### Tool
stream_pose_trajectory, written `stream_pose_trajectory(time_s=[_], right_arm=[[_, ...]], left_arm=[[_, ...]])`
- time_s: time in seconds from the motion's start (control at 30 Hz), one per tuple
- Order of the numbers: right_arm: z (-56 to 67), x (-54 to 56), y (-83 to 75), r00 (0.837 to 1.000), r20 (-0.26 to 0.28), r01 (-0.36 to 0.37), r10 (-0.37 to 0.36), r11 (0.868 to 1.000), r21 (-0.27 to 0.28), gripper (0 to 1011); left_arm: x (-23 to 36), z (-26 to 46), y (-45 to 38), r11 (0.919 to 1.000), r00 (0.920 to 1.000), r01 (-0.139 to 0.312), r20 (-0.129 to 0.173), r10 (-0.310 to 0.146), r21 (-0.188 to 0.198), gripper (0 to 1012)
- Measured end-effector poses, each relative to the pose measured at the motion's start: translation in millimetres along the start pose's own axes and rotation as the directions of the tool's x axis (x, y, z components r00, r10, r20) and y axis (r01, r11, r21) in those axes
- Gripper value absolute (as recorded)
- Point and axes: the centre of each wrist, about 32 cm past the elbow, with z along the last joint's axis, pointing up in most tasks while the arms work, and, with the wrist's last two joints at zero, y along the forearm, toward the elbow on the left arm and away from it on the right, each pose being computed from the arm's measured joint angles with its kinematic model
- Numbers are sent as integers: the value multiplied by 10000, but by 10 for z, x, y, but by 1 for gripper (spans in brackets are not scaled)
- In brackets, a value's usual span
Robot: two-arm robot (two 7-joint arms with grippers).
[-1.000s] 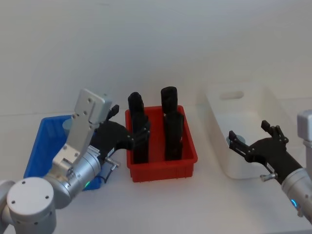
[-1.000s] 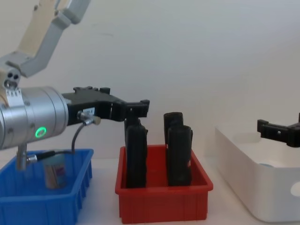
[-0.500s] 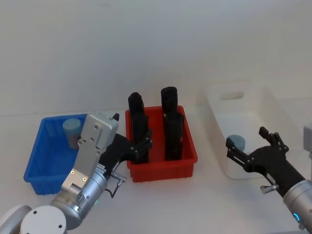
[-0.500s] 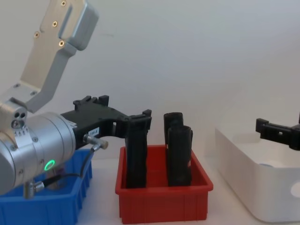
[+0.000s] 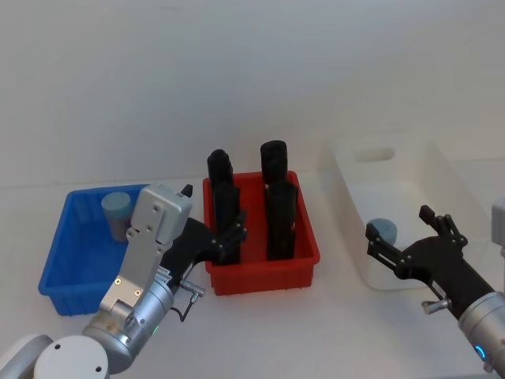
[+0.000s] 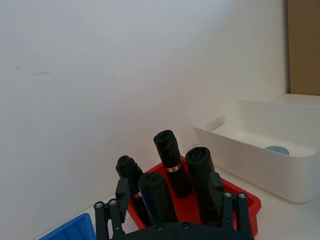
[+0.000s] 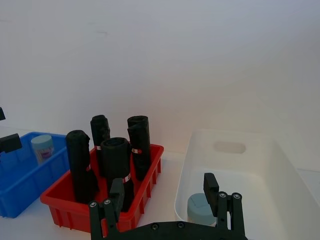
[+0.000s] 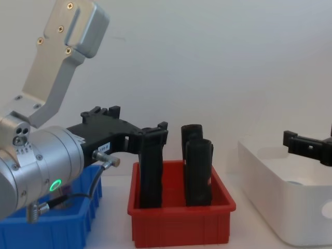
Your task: Pick the cotton swabs from the blue box and place them into the white box.
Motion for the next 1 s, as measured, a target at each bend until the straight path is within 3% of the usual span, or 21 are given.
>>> stream_pose_trajectory(time_s=[0.47,1.0], right_arm=[[-14,11,25,10000,26,-26,26,10000,-15,1001],[-144,93,340,9983,368,-453,457,9989,-109,1001]], left_arm=[[1,2,0,10000,10000,-3,-5,3,-6,1004],[1,2,0,10000,10000,0,-4,0,-4,1004]])
